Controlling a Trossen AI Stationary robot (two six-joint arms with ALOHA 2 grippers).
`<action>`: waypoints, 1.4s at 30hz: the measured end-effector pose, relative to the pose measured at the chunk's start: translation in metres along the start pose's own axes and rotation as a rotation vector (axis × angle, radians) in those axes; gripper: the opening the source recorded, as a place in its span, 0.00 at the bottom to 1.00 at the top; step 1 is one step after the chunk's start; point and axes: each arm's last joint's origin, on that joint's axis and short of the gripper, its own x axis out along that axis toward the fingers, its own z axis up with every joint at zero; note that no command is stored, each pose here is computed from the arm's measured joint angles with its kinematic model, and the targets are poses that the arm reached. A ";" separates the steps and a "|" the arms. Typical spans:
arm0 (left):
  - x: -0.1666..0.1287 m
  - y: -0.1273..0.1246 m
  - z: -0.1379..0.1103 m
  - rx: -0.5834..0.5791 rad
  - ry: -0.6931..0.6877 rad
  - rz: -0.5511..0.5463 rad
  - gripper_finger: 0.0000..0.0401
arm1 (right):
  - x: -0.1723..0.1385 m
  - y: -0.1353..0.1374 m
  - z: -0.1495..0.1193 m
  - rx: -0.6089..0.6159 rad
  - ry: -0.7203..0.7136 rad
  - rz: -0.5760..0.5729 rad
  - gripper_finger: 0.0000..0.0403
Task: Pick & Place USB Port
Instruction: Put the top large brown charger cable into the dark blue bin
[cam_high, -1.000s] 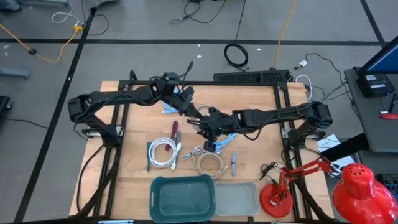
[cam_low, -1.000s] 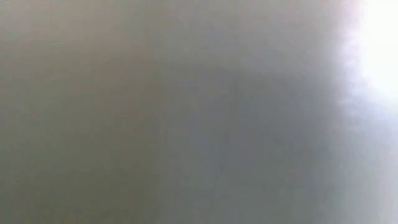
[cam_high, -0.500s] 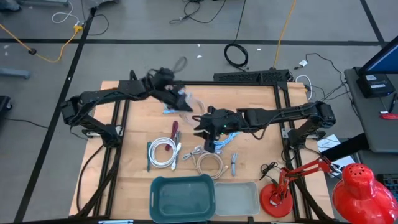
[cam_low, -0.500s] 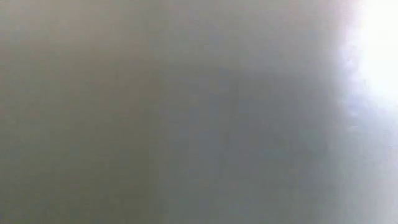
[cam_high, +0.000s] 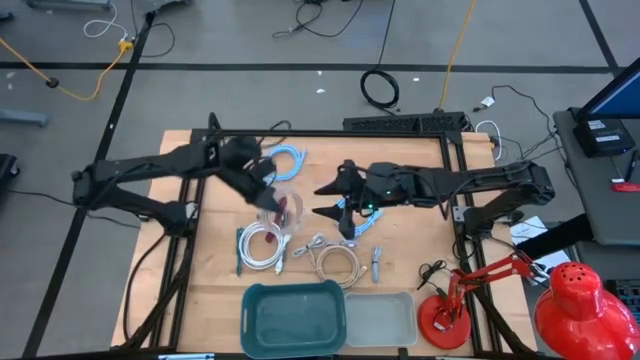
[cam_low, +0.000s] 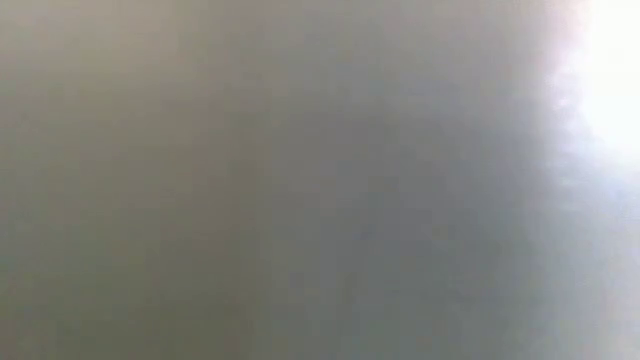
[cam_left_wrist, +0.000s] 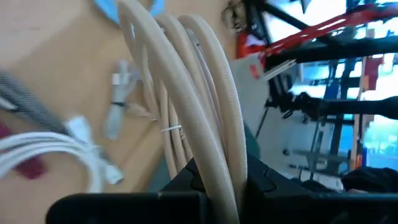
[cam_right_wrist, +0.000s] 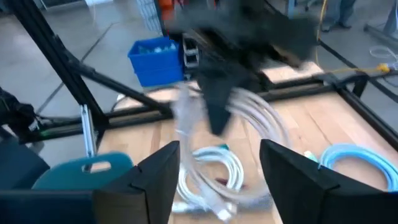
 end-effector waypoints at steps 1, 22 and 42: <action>0.002 -0.008 -0.007 -0.003 -0.020 -0.009 0.07 | -0.003 0.001 0.001 0.000 0.001 0.002 0.55; 0.173 -0.041 -0.186 -0.443 -0.356 -0.230 0.07 | -0.061 -0.005 -0.009 -0.113 0.239 -0.087 0.54; 0.193 -0.047 -0.205 -0.457 -0.186 -0.130 0.36 | -0.062 -0.005 -0.013 -0.127 0.279 -0.088 0.54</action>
